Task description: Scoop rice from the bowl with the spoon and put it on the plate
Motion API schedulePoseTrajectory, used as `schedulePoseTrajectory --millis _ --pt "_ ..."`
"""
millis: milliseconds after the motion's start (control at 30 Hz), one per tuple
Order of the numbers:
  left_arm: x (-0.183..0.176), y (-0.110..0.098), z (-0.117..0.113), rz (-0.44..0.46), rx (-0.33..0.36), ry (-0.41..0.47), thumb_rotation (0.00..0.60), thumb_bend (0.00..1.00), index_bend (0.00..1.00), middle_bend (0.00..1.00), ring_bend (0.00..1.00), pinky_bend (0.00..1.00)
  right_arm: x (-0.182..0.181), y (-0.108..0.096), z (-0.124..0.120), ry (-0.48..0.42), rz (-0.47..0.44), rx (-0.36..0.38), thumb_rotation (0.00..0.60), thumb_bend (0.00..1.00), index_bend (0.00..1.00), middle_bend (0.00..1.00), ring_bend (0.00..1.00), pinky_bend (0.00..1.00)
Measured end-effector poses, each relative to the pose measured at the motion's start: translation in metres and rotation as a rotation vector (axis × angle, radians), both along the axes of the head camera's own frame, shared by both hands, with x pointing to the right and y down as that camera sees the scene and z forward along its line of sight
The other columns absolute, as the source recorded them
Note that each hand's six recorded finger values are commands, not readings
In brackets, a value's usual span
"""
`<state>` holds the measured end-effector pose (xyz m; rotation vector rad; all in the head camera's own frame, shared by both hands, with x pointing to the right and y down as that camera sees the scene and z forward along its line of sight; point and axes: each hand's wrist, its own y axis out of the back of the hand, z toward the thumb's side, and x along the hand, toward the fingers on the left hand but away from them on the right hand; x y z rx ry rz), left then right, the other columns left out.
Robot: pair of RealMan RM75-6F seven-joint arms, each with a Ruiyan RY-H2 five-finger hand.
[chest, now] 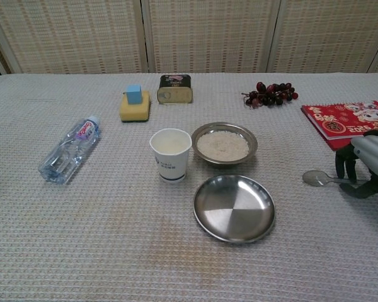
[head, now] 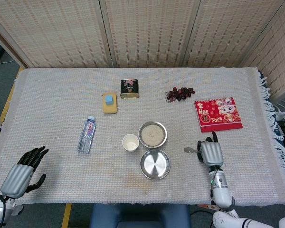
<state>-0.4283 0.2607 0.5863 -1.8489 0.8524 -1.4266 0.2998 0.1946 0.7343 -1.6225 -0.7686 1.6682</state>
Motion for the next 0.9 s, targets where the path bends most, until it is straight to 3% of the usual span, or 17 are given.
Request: schedulePoseTrajectory --millis 400,667,900 --pt "0.001 0.000 0.000 0.002 0.000 0.000 0.600 0.42 0.00 0.00 0.00 0.12 0.004 -0.015 -0.004 -0.059 0.053 -0.078 0.600 0.32 0.91 0.59 0.26 0.06" --pt "0.002 0.001 0.002 0.005 -0.006 -0.004 0.600 0.41 0.00 0.00 0.00 0.12 -0.005 -0.044 -0.032 -0.096 0.049 -0.077 0.600 0.32 0.91 0.59 0.26 0.06" --pt "0.004 0.002 0.002 0.011 -0.007 -0.004 0.600 0.41 0.00 0.00 0.00 0.12 -0.034 -0.081 -0.046 -0.076 -0.038 -0.083 0.600 0.32 0.90 0.59 0.26 0.06"
